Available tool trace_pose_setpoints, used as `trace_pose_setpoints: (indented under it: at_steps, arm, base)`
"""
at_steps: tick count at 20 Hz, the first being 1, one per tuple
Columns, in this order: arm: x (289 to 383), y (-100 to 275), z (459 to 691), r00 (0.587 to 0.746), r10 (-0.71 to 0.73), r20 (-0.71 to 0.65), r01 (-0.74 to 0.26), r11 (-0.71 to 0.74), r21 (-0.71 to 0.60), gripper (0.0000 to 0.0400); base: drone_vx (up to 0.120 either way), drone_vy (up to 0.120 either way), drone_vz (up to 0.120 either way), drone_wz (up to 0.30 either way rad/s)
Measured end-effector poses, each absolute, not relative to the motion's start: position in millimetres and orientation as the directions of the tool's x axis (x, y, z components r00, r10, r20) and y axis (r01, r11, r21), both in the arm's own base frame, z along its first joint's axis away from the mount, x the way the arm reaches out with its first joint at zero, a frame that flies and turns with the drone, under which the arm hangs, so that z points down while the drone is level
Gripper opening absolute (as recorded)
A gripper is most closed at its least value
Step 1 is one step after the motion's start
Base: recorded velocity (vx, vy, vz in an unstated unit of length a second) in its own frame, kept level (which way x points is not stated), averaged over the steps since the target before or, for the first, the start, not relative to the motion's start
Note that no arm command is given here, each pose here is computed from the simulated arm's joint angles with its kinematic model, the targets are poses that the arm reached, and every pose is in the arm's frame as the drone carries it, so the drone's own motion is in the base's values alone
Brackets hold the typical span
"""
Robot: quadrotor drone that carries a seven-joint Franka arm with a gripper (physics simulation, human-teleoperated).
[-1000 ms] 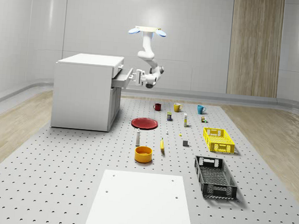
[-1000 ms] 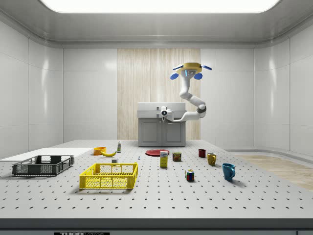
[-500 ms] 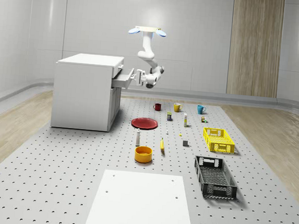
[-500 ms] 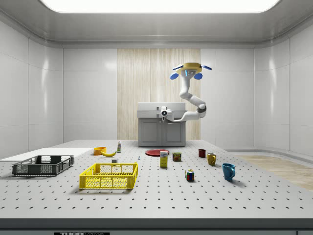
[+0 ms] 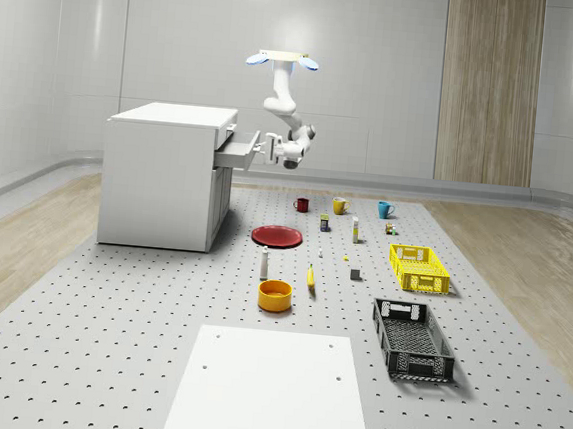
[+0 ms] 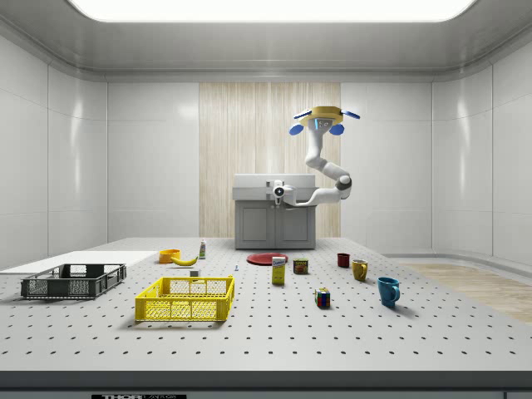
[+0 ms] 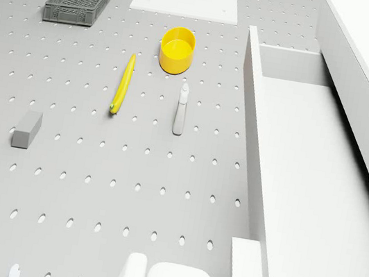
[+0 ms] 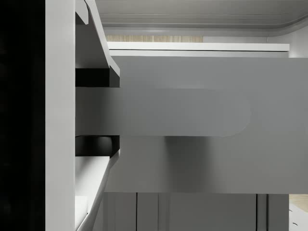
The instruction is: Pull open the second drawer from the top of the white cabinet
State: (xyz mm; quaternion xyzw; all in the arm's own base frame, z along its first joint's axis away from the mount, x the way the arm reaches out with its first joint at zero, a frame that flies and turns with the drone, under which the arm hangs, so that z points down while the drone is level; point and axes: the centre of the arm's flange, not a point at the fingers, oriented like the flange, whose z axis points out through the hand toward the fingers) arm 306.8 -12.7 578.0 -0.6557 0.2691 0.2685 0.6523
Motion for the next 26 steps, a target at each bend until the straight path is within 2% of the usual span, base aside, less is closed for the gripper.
trace_pose_setpoints:
  at_steps: [4, 5, 6, 12, 21, 22, 24, 26]
  arm:
    - [306.6, -26.1, 578.5, 0.707, -0.003, -0.708, -0.708, -0.005, -0.707, 0.0119]
    - [305.7, -28.8, 580.5, 0.695, -0.007, -0.719, -0.719, -0.008, -0.695, 0.0135]
    - [308.3, -29.6, 574.2, 0.724, -0.005, -0.69, -0.69, -0.007, -0.724, 0.0144]
    - [307.1, -50.9, 577.5, 0.714, -0.003, -0.7, -0.7, -0.004, -0.714, 0.0113]
    - [306.6, -77.9, 578.9, 0.71, -0.001, -0.705, -0.705, -0.002, -0.71, 0.0102]
    - [306.6, -80.2, 579.0, 0.709, -0.001, -0.705, -0.705, -0.001, -0.709, 0.0117]
    - [306.6, -83.5, 579.0, 0.709, -0.001, -0.705, -0.705, -0.001, -0.709, 0.0189]
    - [306.6, -85.7, 579.0, 0.709, -0.001, -0.705, -0.705, -0.001, -0.709, 0.0233]
  base:
    - [0.0, 0.0, 0.0, 0.0]
    - [0.0, 0.0, 0.0, 0.0]
    - [0.0, 0.0, 0.0, 0.0]
    - [0.0, 0.0, 0.0, 0.0]
    - [0.0, 0.0, 0.0, 0.0]
    - [0.0, 0.0, 0.0, 0.0]
    - [0.0, 0.0, 0.0, 0.0]
    - [0.0, 0.0, 0.0, 0.0]
